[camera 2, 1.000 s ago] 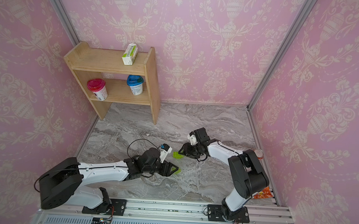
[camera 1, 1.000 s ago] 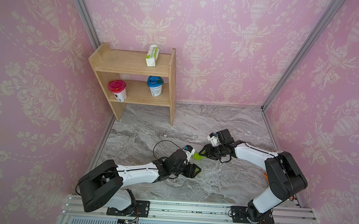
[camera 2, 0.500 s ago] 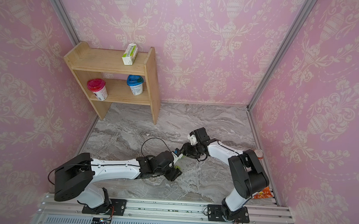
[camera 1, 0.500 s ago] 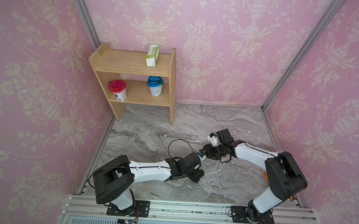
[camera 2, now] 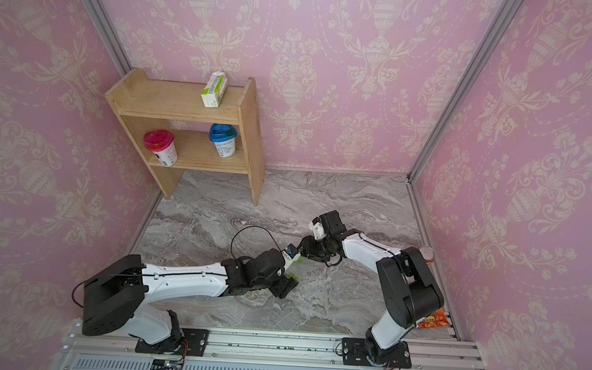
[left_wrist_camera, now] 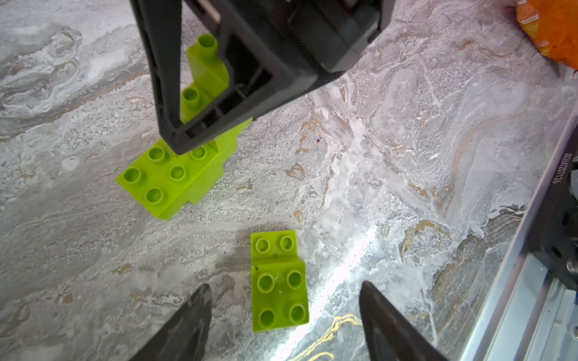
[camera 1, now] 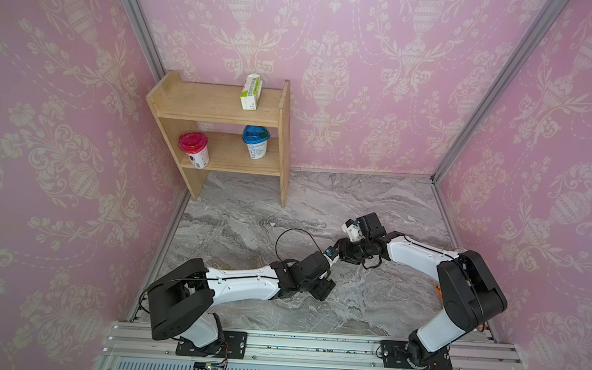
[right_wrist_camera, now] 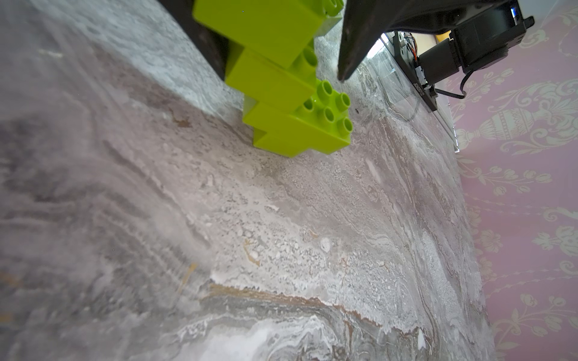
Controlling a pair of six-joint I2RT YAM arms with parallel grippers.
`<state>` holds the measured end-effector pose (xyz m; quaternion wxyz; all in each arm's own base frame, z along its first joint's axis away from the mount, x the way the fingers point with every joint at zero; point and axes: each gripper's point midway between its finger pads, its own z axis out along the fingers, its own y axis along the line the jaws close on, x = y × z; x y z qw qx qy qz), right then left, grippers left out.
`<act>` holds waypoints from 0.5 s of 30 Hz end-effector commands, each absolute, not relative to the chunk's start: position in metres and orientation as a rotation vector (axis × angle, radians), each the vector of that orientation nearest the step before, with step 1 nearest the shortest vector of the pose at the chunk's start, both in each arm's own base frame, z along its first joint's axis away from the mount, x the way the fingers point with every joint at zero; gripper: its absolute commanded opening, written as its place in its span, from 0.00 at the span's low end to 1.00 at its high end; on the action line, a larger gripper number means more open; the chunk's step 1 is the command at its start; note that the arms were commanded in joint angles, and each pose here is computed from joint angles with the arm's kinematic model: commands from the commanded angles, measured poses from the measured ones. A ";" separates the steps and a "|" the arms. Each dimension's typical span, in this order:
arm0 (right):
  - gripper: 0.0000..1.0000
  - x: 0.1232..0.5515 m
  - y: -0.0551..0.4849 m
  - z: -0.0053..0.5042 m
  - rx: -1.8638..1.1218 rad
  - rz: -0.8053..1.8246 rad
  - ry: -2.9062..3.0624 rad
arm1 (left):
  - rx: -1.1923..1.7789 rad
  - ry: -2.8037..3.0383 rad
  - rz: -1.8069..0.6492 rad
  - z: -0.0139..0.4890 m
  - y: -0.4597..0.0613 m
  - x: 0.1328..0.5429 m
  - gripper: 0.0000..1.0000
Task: Assemble the letter v with lego
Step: Pick up the lego brick from the center of the board.
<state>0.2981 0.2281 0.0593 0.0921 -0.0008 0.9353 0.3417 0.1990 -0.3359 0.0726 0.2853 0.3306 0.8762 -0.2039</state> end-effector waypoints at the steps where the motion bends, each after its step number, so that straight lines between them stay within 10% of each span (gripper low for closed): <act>1: 0.56 0.300 0.227 0.069 -0.028 0.999 2.759 | 0.921 2.367 -0.495 0.056 -0.331 0.196 0.71; 15: 0.56 0.298 0.226 0.067 -0.030 0.995 2.768 | 0.892 2.394 -0.478 0.038 -0.337 0.202 0.58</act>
